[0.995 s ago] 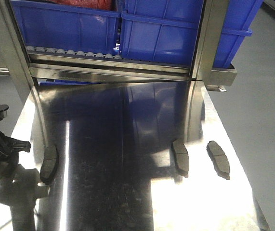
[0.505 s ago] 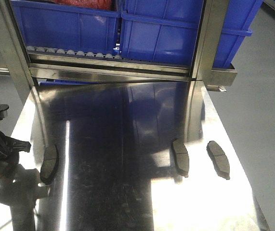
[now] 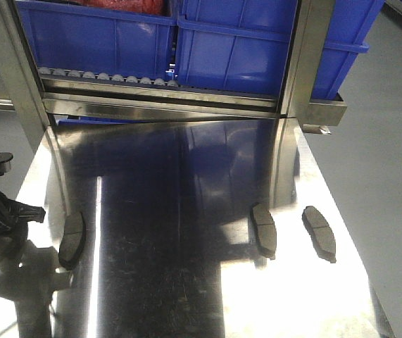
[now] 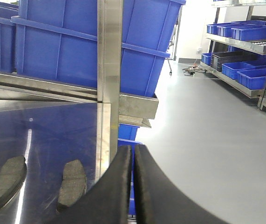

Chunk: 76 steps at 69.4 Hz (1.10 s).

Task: Move and align brake pads A on conveyor
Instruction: 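Close the left gripper on the brake pad's lower end, then lift the gripped brake pad off the table with the left gripper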

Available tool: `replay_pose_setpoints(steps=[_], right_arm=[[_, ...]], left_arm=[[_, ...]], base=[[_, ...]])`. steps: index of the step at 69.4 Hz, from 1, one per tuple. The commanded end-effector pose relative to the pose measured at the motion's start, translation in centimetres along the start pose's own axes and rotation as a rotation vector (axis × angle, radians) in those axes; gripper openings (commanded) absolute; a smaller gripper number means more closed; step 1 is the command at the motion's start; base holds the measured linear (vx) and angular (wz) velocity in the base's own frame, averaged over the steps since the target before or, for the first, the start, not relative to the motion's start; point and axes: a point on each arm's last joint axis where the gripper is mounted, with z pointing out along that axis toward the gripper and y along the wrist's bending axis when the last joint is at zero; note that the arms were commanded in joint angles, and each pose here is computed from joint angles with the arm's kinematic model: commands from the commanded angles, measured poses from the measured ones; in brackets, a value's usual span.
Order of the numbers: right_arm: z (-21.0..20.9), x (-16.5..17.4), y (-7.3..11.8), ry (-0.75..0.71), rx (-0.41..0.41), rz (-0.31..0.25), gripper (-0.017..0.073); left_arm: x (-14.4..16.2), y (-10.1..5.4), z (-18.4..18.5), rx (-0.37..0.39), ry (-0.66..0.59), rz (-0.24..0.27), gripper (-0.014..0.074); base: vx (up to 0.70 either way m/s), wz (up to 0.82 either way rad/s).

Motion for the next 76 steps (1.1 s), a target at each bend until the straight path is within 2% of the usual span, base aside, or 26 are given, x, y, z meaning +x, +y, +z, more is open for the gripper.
replay_pose_setpoints(steps=[1, 58, 76], right_arm=[[-0.1, -0.6, 0.0, -0.082, 0.006, -0.013, -0.0001], [-0.1, -0.6, 0.0, -0.082, 0.006, -0.013, -0.0001], [-0.1, -0.6, 0.0, -0.082, 0.006, -0.013, -0.0001]], left_arm=[[-0.8, -0.2, -2.1, 0.008, -0.097, 0.003, 0.0177], [-0.8, -0.2, -2.1, 0.008, -0.097, 0.004, 0.0177], [-0.9, -0.2, -3.3, 0.01, -0.146, 0.033, 0.0178]], base=[[0.0, 0.0], [0.0, 0.0], [0.0, 0.0]])
